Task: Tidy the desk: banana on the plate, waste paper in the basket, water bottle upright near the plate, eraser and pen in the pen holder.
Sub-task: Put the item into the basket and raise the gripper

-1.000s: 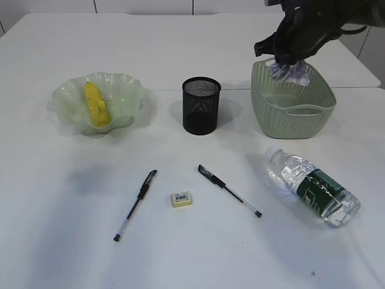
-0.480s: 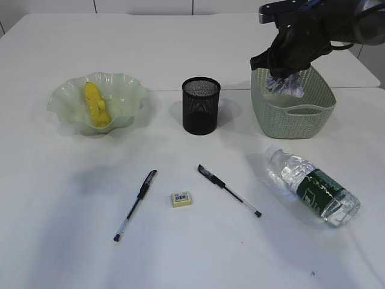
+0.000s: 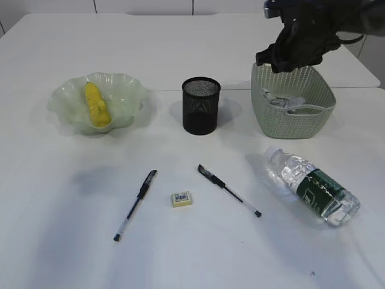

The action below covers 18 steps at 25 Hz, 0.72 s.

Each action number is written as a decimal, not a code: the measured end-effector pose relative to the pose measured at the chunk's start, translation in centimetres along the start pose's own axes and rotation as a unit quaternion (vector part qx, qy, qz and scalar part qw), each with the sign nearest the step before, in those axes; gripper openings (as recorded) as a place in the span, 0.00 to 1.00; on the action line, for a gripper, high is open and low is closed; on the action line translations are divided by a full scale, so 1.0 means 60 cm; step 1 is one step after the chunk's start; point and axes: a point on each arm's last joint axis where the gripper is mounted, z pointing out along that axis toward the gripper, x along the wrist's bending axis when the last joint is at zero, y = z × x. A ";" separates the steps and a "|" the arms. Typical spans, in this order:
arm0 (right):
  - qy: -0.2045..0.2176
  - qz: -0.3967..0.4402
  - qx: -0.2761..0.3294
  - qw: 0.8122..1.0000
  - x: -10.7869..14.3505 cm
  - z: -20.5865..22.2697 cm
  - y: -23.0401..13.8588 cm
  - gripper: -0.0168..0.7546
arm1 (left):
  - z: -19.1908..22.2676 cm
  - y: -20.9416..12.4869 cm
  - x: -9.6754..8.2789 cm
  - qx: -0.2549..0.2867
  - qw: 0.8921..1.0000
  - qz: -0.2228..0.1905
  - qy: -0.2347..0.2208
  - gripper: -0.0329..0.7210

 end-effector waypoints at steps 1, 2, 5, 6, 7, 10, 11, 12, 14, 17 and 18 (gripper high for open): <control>-0.001 0.001 0.001 1.000 -0.003 -0.009 0.004 0.55 | 0.000 0.000 0.000 0.000 1.000 0.000 0.000 0.58; 0.001 0.000 0.004 1.000 -0.005 -0.016 0.005 0.55 | 0.000 0.000 0.000 0.000 1.000 0.000 0.000 0.58; 0.014 -0.013 0.019 1.000 -0.011 -0.049 0.012 0.55 | 0.000 0.000 0.000 0.000 1.000 0.000 0.001 0.58; 0.022 -0.023 0.030 0.999 -0.011 -0.059 0.012 0.55 | 0.000 0.000 0.000 0.000 1.000 0.000 0.001 0.58; 0.030 -0.033 0.042 0.998 -0.012 -0.071 0.012 0.55 | 0.000 0.000 0.000 0.000 1.000 0.000 0.001 0.58; 0.058 -0.066 0.084 0.993 -0.015 -0.105 0.007 0.55 | 0.000 0.000 0.000 0.000 1.000 0.000 0.001 0.58; 0.065 -0.069 0.096 0.991 -0.017 -0.117 0.006 0.55 | 0.000 0.000 0.000 0.000 1.000 0.000 0.001 0.58; 0.071 -0.072 0.104 0.989 -0.019 -0.127 0.005 0.55 | 0.000 0.000 0.000 0.000 1.000 0.000 0.001 0.58; 0.079 -0.071 0.120 0.987 -0.029 -0.152 0.005 0.55 | 0.000 0.000 0.000 0.001 1.000 0.000 0.001 0.58; 0.078 -0.072 0.136 0.985 -0.059 -0.185 0.001 0.55 | 0.000 -0.002 0.000 0.006 1.000 0.000 0.001 0.58; 0.076 -0.071 0.139 0.985 -0.071 -0.197 -0.003 0.55 | 0.000 -0.003 0.000 0.010 1.000 0.000 0.000 0.58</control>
